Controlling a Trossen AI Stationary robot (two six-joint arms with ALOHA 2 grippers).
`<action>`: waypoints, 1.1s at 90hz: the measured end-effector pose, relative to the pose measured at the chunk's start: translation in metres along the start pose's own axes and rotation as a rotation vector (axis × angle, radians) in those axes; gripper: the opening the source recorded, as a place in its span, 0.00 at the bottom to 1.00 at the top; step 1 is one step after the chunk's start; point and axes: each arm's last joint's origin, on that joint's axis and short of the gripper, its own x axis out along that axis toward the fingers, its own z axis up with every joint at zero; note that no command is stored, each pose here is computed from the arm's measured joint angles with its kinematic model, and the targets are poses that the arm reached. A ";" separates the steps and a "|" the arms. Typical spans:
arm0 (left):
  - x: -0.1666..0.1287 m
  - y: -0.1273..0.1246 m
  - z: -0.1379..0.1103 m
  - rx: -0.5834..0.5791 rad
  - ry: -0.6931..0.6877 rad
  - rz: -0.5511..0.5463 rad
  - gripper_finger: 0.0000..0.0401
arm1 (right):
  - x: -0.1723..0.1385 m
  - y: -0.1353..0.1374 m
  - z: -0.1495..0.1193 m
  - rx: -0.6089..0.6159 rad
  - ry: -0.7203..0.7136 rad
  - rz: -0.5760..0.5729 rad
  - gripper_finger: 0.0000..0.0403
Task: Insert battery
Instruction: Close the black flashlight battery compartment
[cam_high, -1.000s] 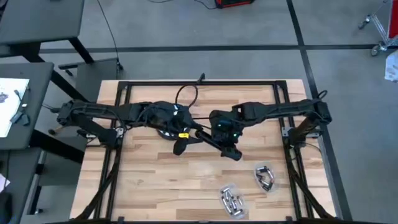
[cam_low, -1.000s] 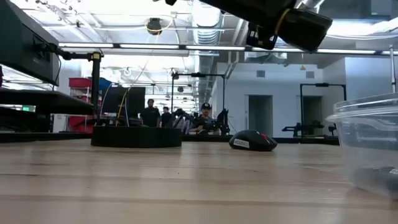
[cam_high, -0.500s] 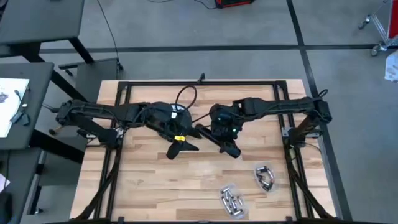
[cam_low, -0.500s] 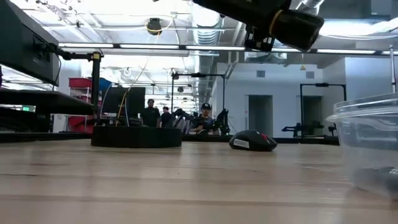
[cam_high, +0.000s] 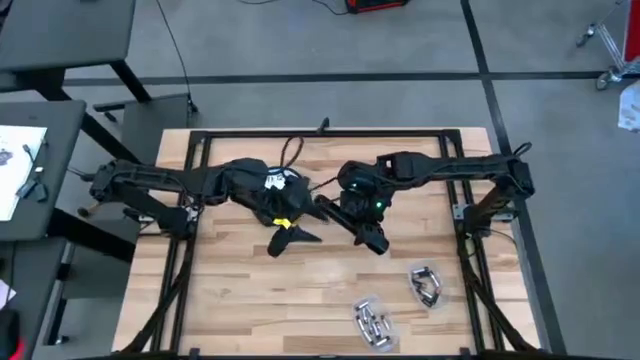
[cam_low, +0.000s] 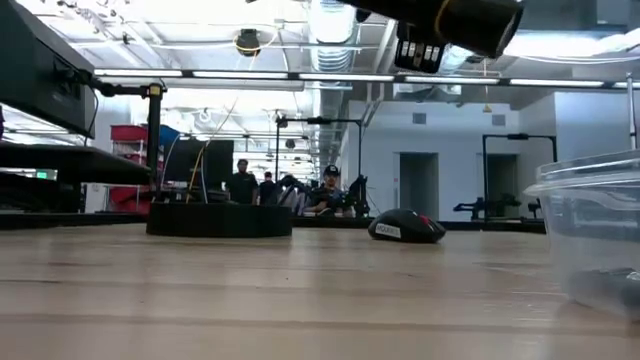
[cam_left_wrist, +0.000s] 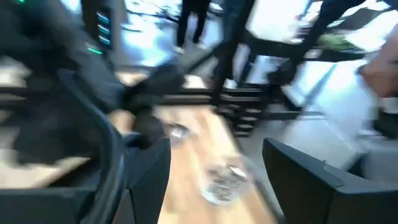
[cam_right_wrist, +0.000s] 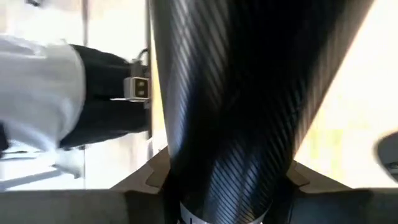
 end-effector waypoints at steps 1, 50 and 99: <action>0.000 0.000 0.000 0.009 -0.005 0.020 0.57 | 0.000 0.000 0.000 0.001 0.003 0.000 0.33; -0.002 -0.011 0.009 -0.243 -0.011 -0.413 0.57 | -0.010 -0.009 0.013 -0.083 -0.107 -0.088 0.33; -0.030 -0.004 -0.013 -0.395 0.282 -0.066 0.57 | -0.048 0.010 0.009 -0.085 -0.053 -0.172 0.33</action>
